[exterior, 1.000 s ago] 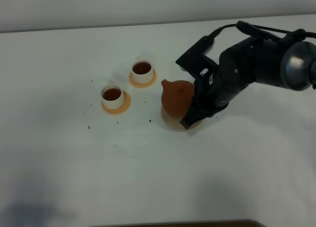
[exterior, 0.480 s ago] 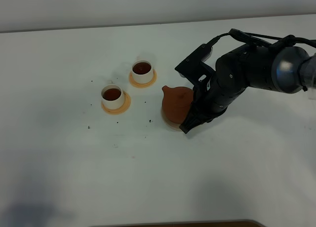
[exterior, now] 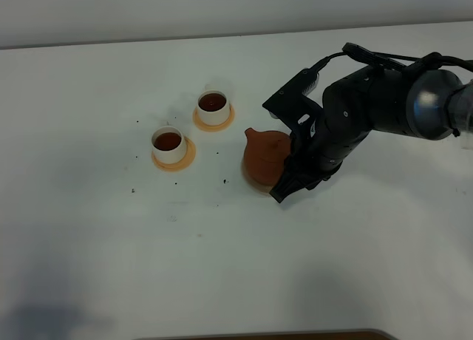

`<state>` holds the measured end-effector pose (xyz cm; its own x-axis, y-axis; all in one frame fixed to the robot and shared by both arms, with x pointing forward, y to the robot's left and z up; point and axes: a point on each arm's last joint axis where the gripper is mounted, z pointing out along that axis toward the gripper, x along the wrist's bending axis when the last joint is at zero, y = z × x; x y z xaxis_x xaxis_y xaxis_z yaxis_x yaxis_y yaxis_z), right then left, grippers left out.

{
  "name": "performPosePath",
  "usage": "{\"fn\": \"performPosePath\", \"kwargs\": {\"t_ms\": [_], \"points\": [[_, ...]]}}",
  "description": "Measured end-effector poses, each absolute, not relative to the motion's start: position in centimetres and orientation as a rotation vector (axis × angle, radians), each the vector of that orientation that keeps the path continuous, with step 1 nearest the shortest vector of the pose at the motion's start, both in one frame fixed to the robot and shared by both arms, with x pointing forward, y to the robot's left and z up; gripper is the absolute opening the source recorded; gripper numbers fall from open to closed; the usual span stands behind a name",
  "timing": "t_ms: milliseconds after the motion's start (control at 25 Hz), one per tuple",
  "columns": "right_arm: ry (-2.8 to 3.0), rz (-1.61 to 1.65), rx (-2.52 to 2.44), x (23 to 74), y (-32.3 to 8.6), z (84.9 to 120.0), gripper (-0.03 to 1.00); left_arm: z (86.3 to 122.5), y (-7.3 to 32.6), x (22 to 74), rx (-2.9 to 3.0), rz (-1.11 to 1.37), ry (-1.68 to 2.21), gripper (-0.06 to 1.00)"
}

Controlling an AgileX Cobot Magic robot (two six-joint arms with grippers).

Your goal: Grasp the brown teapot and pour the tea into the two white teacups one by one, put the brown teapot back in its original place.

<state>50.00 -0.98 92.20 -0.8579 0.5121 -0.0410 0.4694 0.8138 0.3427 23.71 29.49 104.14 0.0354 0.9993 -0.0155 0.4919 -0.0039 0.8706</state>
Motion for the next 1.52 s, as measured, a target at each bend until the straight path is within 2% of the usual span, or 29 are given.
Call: {"fn": "performPosePath", "kwargs": {"t_ms": [160,280,480,720,880,1160,1520], "points": [[2.898,0.435,0.787,49.6,-1.3,92.5,0.49,104.1,29.5,23.7,1.589,0.887,1.548,0.57],[2.925,0.392,0.794,49.1,-1.9,93.7,0.53,104.1,29.5,23.7,1.589,0.887,1.548,0.57],[3.018,0.206,0.809,47.3,-3.7,96.4,0.52,104.1,29.5,23.7,1.589,0.887,1.548,0.57],[3.061,-0.011,0.911,45.0,-6.3,100.1,0.45,104.1,29.5,23.7,1.589,0.887,1.548,0.57],[3.009,0.009,0.975,43.1,-8.6,101.8,0.41,104.1,29.5,23.7,1.589,0.887,1.548,0.57],[2.915,0.112,1.106,37.3,-15.1,103.8,0.39,104.1,29.5,23.7,1.589,0.887,1.548,0.57],[2.79,0.383,1.128,31.1,-22.1,104.1,0.39,104.1,29.5,23.7,1.589,0.887,1.548,0.57]]}}
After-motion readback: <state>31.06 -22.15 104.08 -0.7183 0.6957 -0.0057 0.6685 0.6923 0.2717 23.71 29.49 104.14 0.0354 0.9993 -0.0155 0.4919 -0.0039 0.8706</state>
